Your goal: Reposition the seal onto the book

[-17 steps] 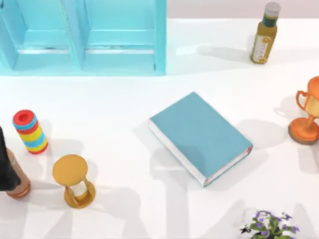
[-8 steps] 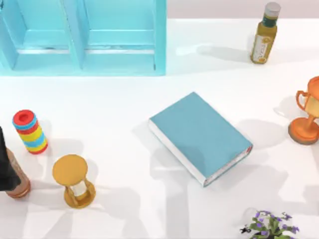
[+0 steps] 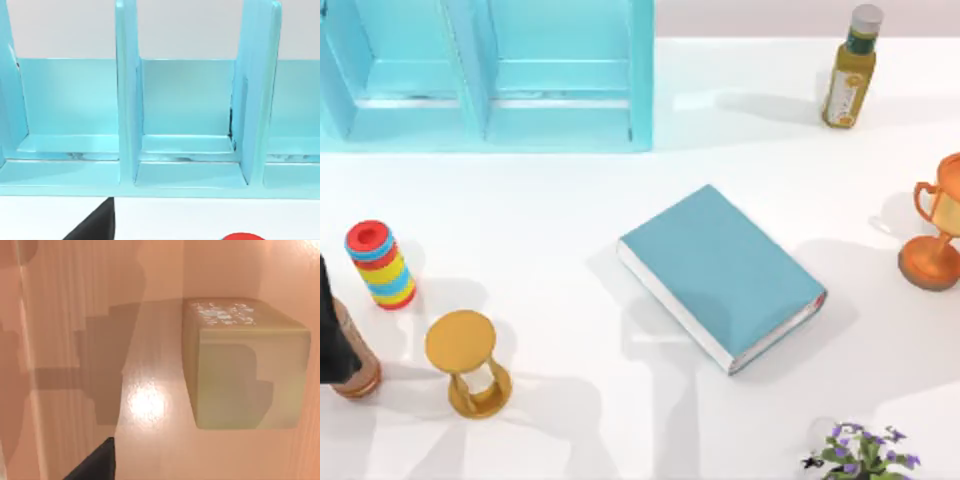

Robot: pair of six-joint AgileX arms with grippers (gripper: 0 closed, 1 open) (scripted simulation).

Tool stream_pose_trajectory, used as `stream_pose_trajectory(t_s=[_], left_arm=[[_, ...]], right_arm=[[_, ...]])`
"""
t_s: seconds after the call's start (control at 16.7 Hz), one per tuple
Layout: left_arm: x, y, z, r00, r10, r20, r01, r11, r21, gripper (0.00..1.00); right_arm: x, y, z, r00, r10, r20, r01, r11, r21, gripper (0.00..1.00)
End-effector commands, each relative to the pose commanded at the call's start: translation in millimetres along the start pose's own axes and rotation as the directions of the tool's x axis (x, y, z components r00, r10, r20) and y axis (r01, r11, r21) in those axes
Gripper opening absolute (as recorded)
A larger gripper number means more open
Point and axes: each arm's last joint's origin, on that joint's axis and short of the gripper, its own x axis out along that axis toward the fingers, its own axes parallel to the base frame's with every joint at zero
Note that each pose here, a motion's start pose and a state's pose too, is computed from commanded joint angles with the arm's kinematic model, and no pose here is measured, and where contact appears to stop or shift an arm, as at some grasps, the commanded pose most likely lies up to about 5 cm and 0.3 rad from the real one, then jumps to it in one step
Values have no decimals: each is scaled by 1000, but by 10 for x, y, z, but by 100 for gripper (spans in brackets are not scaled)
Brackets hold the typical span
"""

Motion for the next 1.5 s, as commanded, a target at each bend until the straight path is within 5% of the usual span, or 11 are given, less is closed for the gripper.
stream_pose_trajectory(t_s=[0.6,1.08,1.38,1.5], left_arm=[[0,0,0,1000,0,0,0,1000,0,100],[0,0,0,1000,0,0,0,1000,0,100],[0,0,0,1000,0,0,0,1000,0,100],[0,0,0,1000,0,0,0,1000,0,100]], right_arm=[[149,-89,94,998,25,-59,-25,1000,0,100],[1002,-86,56,998,21,-52,-21,1000,1,100],[1097,-79,33,998,24,-58,-24,1000,1,100],[1097,-79,33,998,24,-58,-24,1000,1,85]])
